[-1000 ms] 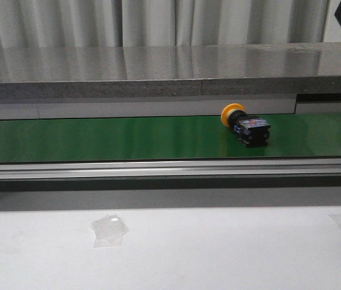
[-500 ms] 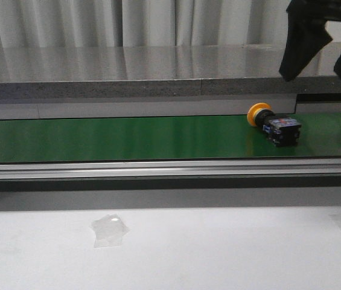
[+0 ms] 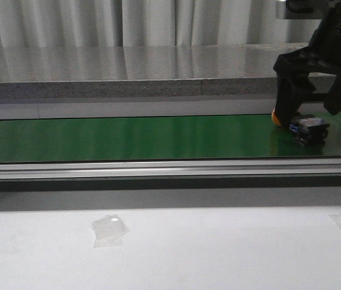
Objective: Move button from left to right
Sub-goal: 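Lower the right gripper onto the button at the belt's far end, then grasp the button with the right gripper and lift it off the belt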
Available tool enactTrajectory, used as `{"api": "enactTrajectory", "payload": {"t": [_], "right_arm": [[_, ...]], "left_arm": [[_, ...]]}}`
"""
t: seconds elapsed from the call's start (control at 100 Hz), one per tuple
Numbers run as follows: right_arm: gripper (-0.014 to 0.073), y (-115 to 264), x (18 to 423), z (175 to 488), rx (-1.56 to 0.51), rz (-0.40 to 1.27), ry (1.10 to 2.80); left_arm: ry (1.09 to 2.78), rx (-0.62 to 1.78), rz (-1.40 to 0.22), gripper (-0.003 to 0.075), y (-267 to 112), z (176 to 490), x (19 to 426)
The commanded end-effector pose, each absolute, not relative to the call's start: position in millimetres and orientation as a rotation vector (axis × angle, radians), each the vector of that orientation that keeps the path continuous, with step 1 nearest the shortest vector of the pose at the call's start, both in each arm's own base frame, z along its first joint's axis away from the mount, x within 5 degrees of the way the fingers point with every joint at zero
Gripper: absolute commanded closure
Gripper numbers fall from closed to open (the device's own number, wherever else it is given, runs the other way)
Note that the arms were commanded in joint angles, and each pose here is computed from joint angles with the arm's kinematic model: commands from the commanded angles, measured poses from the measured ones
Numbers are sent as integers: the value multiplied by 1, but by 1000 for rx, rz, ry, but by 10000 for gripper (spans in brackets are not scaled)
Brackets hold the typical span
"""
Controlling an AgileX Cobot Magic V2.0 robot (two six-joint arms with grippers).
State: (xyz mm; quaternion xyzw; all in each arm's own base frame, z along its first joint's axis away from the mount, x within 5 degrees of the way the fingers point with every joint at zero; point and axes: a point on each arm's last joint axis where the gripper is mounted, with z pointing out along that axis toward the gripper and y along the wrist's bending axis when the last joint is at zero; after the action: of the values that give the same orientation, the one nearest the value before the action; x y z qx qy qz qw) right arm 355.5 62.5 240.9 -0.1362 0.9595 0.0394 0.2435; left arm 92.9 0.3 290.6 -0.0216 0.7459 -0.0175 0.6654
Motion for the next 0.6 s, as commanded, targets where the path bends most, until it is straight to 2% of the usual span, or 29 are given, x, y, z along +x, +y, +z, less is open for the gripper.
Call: {"api": "enactTrajectory", "payload": {"t": [0.0,0.09,0.21,0.28,0.33,0.45,0.59], "right_arm": [[-32,62,360,263,-373,93,2517],[65,62,362,258,-376,91,2531],[300,62,362,254,-380,93,2555],[398,62,361,253,-383,94,2567],[424,62,361,254,-383,95,2572],[424,62,362,265,-390,98,2578],[424,60,364,298,-398,76,2532]], "left_arm": [[1583,-68,-37,740,2,307,94],[1583,-68,-37,740,2,307,94],[1583,-68,-37,740,2,307,94],[1583,-68,-37,740,2,307,94],[1583,-68,-37,740,2,307,94],[1583,-68,-37,740,2,307,94],[1583,-68,-37,740,2,307,94]]}}
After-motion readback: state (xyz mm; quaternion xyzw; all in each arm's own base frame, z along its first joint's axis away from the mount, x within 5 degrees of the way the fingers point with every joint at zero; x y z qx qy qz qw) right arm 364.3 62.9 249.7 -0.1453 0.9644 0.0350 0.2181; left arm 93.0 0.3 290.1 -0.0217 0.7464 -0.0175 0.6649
